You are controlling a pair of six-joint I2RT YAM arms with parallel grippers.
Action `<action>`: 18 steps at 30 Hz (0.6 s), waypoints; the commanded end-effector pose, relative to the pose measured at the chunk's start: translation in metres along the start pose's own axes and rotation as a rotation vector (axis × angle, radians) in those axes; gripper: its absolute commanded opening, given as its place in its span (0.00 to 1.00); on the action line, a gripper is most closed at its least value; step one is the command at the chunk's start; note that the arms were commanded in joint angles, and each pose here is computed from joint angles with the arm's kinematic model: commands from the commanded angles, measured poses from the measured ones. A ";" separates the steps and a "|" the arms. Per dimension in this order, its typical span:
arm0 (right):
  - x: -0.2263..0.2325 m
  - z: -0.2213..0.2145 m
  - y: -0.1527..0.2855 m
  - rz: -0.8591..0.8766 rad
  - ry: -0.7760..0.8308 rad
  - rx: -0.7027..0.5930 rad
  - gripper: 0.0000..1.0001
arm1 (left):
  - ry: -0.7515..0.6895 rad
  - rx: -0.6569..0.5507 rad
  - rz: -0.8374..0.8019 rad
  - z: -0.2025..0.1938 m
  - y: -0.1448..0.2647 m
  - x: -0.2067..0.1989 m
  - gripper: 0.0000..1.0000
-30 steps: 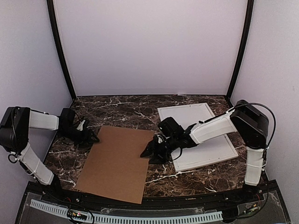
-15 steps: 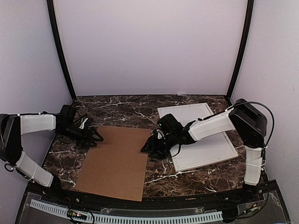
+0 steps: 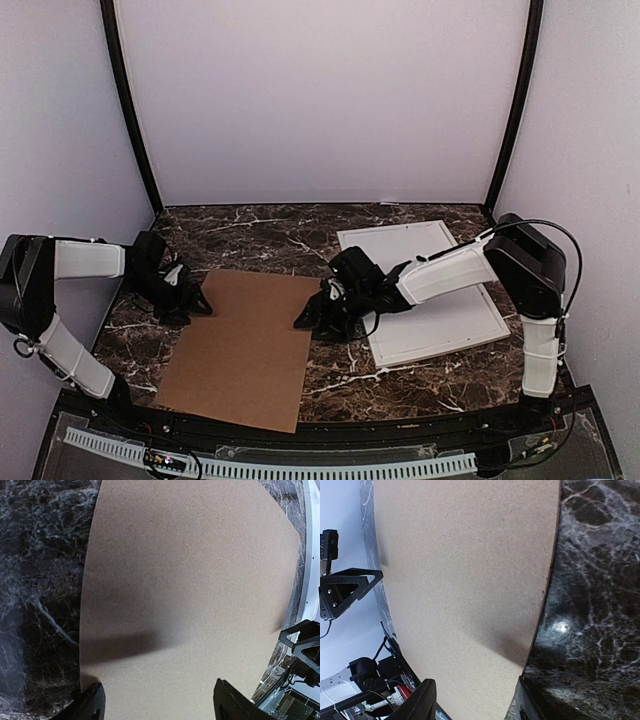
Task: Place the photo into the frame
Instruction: Pick up the backboard from the center of the board.
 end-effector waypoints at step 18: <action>0.051 0.014 0.031 0.211 0.055 -0.089 0.46 | 0.076 -0.017 -0.127 -0.013 -0.007 -0.014 0.68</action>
Point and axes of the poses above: each gripper's point midway between its finger pads, its own y axis back along the fingers, its own x axis along the line the jaws close on, z = x × y, the point moved 2 cm from there along y, back along the fingers, and after that the axes turned 10 degrees about -y, right-handed, at the moved point
